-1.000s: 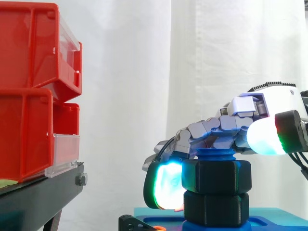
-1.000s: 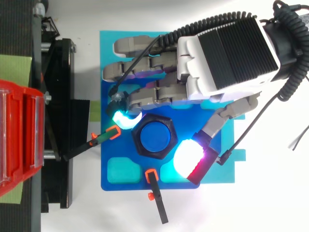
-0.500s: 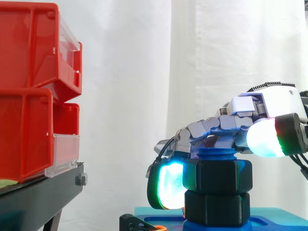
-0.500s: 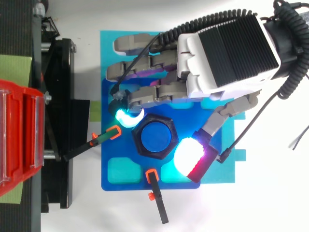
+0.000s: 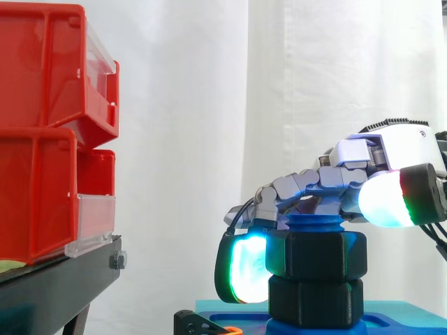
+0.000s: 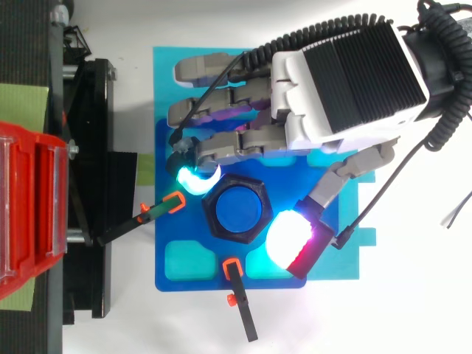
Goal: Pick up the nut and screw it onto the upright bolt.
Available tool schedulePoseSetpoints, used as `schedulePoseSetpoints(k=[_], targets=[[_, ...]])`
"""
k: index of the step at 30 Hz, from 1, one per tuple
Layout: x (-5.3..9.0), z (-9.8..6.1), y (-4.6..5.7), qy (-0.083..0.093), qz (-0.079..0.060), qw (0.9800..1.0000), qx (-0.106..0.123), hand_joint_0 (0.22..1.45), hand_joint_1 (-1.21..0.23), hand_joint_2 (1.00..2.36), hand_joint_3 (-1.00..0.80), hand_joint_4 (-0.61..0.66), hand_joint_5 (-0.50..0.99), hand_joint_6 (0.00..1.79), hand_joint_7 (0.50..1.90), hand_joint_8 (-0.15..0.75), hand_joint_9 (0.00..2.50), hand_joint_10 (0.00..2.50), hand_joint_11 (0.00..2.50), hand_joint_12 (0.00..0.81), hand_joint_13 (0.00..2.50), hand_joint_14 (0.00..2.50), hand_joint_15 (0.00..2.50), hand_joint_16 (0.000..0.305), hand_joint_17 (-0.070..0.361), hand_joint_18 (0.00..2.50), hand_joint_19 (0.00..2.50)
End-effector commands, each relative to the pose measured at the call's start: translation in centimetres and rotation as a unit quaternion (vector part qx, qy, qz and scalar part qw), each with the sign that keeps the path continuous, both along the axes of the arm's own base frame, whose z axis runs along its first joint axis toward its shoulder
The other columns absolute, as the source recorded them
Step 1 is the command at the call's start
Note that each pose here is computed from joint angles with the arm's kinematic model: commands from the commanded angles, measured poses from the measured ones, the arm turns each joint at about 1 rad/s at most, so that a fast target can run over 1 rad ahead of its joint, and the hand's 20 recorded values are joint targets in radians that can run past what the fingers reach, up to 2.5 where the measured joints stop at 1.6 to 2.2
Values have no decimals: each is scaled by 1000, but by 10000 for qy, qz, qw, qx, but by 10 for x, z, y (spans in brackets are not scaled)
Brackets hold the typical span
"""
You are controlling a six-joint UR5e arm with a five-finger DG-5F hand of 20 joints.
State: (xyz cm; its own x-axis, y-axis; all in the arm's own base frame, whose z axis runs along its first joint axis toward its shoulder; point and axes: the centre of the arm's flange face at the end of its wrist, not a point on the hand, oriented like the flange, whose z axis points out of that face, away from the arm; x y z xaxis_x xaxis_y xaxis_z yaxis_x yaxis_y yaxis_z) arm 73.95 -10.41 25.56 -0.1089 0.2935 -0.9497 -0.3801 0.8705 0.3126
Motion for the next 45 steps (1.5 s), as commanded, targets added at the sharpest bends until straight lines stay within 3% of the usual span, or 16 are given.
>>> schedulePoseSetpoints(k=[1,4,5,9,20,24,29,32,33,34,36,37,40,41,43,45], targets=[[0,0,-1,2,-6,10000,6,504,-236,1000,-500,176,-10,504,1185,282,936,0,0,285,376,0,0,35,79,39,0],[2,7,-3,-39,-20,10000,33,492,-236,1000,-500,248,-68,504,983,276,887,0,0,298,350,0,0,39,87,3,0],[9,25,-8,-184,-50,9998,51,487,-235,1000,-500,251,-84,504,937,279,871,0,0,304,342,0,0,40,90,0,0],[5,41,-16,115,-21,9999,57,465,-235,1000,-500,202,-154,502,737,255,696,0,0,324,213,0,0,49,109,0,0],[3,109,-40,110,52,9991,-412,433,-222,1000,-500,124,-224,501,608,220,289,0,0,342,0,0,0,56,126,0,0],[-7,114,-43,377,43,9978,-544,434,-227,1000,-500,123,-227,501,612,221,266,0,0,342,0,0,0,56,126,0,0],[-56,148,-42,724,54,9909,-1137,441,-241,1000,-500,133,-225,501,622,224,270,0,0,342,0,0,0,55,123,0,0],[-96,179,-39,674,-217,9896,-1255,446,-253,1000,-500,143,-219,501,638,227,289,0,0,340,0,0,0,53,120,0,0],[-118,190,-39,653,-421,9888,-1276,447,-257,1000,-500,154,-216,501,640,229,293,0,0,339,0,0,0,53,119,0,0],[-148,203,-40,565,-809,9871,-1261,449,-259,1000,-500,154,-216,501,643,228,294,0,0,339,0,0,0,53,118,0,0],[-169,213,-42,449,-1094,9857,-1201,454,-265,1000,-500,154,-214,501,648,234,312,0,0,335,0,0,0,52,117,0,0],[-193,225,-39,229,-1387,9847,-1031,454,-266,1000,-500,156,-214,501,650,235,316,0,0,335,0,0,0,52,116,0,0],[-222,242,-36,-168,-1770,9827,-517,461,-275,1000,-500,167,-208,502,659,236,333,0,0,332,1,0,0,51,115,0,0],[-234,248,-22,-253,-1799,9831,-207,464,-279,1000,-500,166,-206,501,662,236,339,0,0,331,4,0,0,50,113,0,0],[-249,241,-4,-4,-1944,9806,241,467,-299,1000,-500,174,-200,501,654,239,375,0,0,330,40,0,0,50,112,0,0],[-257,234,-1,211,-2213,9736,516,469,-304,1000,-500,177,-199,501,658,241,390,0,0,327,50,0,0,49,110,0,0]])
